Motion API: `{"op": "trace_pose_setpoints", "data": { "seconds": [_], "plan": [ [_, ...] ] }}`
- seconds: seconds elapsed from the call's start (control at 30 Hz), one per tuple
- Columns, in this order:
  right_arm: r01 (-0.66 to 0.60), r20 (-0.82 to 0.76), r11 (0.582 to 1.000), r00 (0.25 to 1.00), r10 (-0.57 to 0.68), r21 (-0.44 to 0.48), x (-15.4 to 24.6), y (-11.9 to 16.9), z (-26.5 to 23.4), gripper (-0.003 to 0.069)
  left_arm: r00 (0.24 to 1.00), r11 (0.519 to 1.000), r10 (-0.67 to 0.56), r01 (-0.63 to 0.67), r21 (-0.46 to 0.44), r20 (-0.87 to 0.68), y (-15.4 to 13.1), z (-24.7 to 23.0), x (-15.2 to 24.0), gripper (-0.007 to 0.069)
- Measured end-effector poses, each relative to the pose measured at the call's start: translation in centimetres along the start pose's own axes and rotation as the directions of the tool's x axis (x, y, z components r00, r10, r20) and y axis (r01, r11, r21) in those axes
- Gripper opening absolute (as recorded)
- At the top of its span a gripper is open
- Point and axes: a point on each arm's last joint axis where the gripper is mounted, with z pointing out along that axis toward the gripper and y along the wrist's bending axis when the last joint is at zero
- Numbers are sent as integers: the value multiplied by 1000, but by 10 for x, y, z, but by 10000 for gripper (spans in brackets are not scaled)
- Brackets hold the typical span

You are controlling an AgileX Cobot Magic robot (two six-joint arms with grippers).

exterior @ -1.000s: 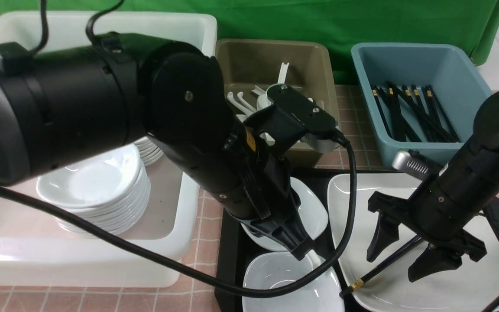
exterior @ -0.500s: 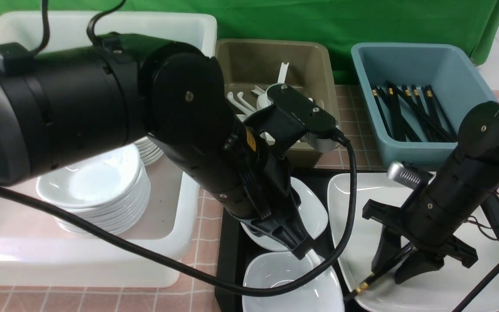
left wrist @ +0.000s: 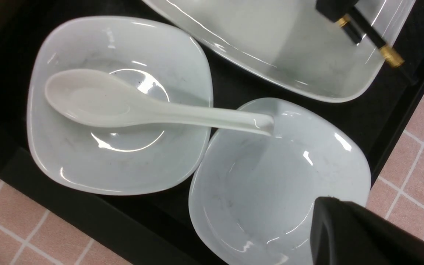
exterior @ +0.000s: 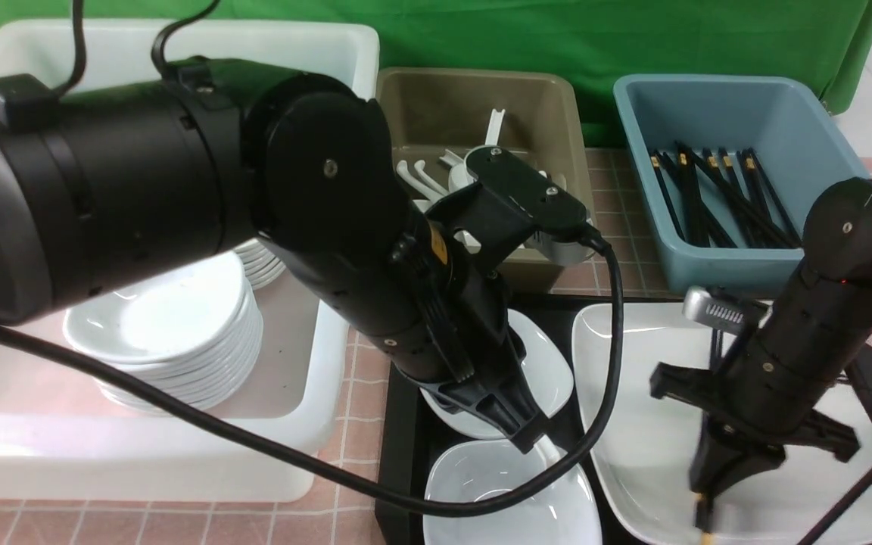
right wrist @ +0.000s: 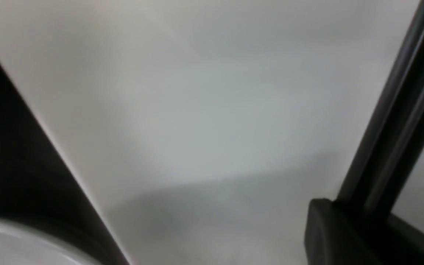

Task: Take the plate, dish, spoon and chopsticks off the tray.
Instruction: Use the right arm to grab a pair of chopsticks from the plate, then use the right arm to put the chopsticks into the small storage box on the right

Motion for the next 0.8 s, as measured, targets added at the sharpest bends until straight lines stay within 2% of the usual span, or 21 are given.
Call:
{"op": "trace_pose_setpoints", "data": {
  "seconds": [0.43, 0.8],
  "plan": [
    [106, 52, 994, 993, -105, -10, 50, -5, -65, 97, 999, 999, -41, 41, 22, 26, -2, 0, -2, -5],
    [141, 10, 990, 990, -141, -3, 65, -7, -72, 97, 994, 995, -84, 80, 60, 67, -5, 0, -7, -3]
  ]
}}
